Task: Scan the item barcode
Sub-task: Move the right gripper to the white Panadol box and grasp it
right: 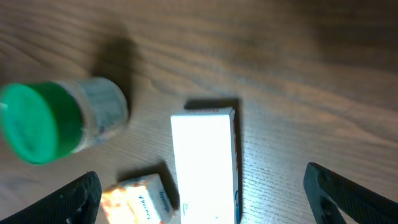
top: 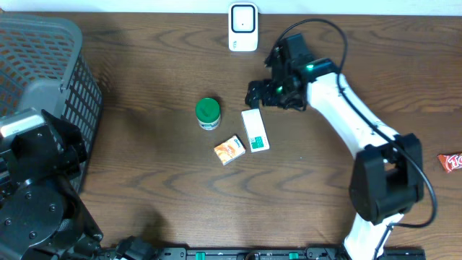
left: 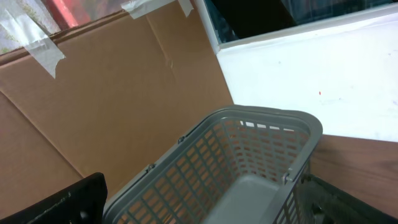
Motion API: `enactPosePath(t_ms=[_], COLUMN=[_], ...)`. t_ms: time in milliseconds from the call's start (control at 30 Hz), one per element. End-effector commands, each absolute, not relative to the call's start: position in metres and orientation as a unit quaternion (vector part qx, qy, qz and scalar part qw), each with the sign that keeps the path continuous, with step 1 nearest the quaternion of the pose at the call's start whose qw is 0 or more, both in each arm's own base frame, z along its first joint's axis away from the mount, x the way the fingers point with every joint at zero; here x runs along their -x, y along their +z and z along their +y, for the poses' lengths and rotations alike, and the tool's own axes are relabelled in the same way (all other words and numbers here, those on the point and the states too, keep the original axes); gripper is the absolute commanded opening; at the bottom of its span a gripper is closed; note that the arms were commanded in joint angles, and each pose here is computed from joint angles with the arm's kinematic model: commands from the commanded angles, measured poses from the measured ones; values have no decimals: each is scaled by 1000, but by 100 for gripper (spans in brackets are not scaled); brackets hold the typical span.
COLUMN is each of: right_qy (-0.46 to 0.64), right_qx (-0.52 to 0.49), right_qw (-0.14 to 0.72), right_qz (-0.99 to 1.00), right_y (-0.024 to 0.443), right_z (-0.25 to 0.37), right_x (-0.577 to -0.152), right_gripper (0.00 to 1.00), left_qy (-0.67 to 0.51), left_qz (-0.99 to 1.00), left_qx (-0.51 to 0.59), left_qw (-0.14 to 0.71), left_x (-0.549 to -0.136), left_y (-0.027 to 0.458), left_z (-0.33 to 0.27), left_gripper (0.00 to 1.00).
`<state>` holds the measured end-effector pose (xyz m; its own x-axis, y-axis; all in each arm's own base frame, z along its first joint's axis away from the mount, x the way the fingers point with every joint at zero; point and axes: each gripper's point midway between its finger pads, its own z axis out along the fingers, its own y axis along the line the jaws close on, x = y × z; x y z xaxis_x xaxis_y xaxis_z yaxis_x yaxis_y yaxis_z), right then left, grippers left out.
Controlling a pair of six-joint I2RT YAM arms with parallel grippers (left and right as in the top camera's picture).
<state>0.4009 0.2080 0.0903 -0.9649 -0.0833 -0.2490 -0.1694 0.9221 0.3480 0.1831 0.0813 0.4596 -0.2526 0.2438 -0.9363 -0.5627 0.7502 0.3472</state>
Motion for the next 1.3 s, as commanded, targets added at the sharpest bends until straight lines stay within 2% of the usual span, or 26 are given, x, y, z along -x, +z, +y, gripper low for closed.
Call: enactPosePath(t_ms=[0,267,800,1033,1267], right_qy=[134,94,70,8,-13], right_qx=[80,93,114,112,97], right_qw=[103,45,17,66,72], right_qz=[982,990,991,991,993], right_y=[73,63,18,13,10], right_z=[201,197,213,208,196], right_x=[-393,-359,-317,-329,-332], right_gripper=[99,99,99,99,99], left_qy=[336,335,336,336,336], left_qz=[714,714,714,714,714], left_qx=[120,121,120,120,120], left_qw=[602,603,602,602,602], left_x=[-181,-181,-181,-181,-181], left_y=[460,460,460,460,460], left_z=[84,84,84,84,84], left_gripper=[98,98,98,98,98])
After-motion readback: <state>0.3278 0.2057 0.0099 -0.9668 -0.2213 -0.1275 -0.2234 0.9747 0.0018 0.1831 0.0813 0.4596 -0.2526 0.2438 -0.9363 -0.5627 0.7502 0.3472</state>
